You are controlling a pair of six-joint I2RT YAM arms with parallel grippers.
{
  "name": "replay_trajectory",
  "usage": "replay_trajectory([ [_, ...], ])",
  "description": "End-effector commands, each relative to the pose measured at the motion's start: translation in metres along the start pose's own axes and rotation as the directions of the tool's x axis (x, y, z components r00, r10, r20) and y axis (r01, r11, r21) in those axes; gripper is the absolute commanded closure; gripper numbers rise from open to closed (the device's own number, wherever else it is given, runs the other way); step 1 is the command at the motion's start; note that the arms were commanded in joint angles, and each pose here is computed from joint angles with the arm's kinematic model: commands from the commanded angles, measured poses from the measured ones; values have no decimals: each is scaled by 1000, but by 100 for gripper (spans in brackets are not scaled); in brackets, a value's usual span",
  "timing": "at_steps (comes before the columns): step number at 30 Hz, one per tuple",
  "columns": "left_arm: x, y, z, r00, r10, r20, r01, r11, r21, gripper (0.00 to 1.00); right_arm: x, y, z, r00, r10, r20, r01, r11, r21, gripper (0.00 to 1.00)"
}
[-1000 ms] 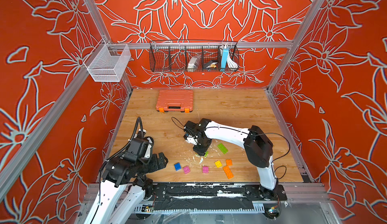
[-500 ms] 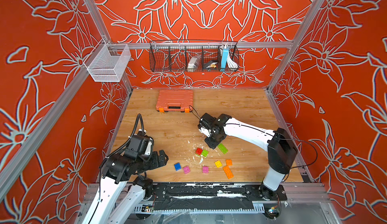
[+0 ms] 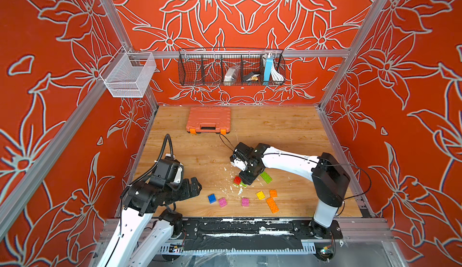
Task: Assemble the letter r with lego
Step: Move the lego brick at the center of the board, then pick up the lego brick from the center of the board.
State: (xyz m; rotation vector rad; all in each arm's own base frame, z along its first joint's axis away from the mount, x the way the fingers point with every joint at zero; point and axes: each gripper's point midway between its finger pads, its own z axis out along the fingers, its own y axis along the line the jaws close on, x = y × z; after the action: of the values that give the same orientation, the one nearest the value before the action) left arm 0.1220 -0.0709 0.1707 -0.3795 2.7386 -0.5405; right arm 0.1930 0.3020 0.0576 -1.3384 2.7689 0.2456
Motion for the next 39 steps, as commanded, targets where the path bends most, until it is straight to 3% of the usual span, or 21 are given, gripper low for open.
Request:
replay_trajectory([
  [1, 0, -2, 0, 1000, 17, -6, -17, 1000, 4, 1, 1, 4, 9, 999, -12, -33, 12, 1000, -5, 54],
  [10, 0, -2, 2, 1000, 18, -13, -18, 1000, 4, 1, 2, -9, 24, 998, 26, -65, -21, 997, 74, 53],
  [20, 1, -2, 0, 1000, 18, -3, -18, 1000, 9, 1, 12, -49, 19, 971, 231, -53, -220, 962, 159, 58],
  [25, 1, -2, 1, 1000, 18, -9, -18, 1000, 7, 1, 20, -63, 13, 961, 269, -62, -255, 951, 175, 53],
  [32, 1, -2, 0, 1000, 18, -3, -18, 1000, 11, 0, 33, -76, -17, 948, 318, 15, -315, 929, 196, 49],
  [39, 1, -2, 1, 1000, 19, -8, -19, 1000, 13, 1, 65, -99, -15, 910, 413, -11, -401, 889, 219, 48],
])
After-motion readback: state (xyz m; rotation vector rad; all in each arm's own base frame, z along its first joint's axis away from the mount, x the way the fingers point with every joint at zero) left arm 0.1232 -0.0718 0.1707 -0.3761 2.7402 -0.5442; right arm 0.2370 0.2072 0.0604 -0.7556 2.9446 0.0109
